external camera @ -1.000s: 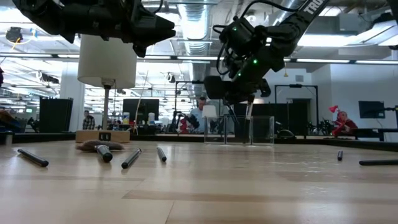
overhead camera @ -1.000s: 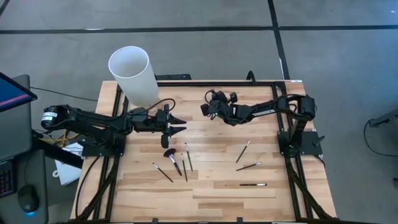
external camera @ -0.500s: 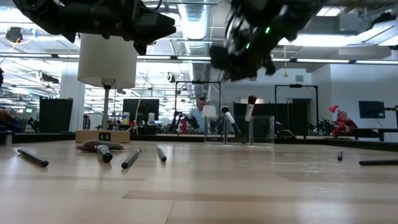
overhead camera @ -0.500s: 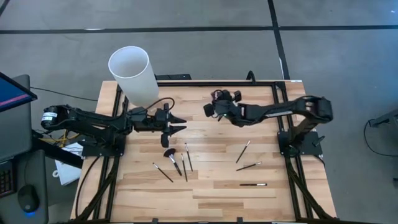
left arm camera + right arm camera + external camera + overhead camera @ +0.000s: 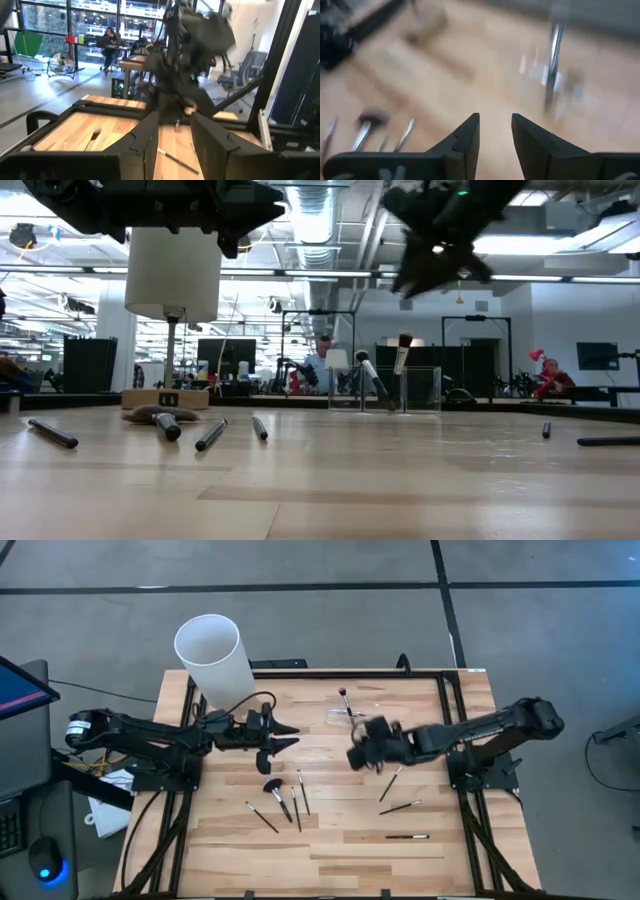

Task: Put items in baskets/containers
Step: Put the black eyeshadow brush into the transparent organizer

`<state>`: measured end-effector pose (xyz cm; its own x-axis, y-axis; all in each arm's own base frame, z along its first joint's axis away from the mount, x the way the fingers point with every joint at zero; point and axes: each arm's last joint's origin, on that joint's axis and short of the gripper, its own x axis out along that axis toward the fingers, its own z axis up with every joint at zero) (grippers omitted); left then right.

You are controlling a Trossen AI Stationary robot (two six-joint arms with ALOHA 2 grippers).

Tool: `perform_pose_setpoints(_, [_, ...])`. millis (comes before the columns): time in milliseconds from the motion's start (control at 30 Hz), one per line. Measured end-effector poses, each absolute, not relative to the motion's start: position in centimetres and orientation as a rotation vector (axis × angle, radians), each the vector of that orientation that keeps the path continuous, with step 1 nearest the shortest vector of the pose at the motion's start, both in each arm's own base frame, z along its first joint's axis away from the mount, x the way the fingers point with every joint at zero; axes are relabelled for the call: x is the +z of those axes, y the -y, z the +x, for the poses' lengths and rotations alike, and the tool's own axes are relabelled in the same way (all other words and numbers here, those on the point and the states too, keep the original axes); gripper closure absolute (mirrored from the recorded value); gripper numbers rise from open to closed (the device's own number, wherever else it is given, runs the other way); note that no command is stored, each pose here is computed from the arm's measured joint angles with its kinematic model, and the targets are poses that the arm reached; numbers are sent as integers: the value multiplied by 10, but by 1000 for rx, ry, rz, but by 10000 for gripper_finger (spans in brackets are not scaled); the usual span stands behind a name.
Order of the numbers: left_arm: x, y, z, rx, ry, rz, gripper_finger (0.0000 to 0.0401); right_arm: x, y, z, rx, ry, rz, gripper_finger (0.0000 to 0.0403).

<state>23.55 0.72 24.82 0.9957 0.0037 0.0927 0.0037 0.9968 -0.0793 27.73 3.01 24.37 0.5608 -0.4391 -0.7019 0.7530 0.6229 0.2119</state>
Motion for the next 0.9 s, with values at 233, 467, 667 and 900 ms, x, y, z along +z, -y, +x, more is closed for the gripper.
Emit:
perform_pose_setpoints(233, [261,-4,226,-33,141,-112,288,217,-67,237,-977,-973,753,297])
perform_pose_setpoints(467, [261,5,224,-82,116,-137,288,185,-80,245,-1157,-1037,846,297])
perform_pose_setpoints(667, [260,11,223,-106,98,-139,288,151,-77,255,-1308,-1137,867,297])
perform_pose_setpoints(900, [259,12,223,-109,88,-136,288,129,-78,259,-1362,-1227,862,297])
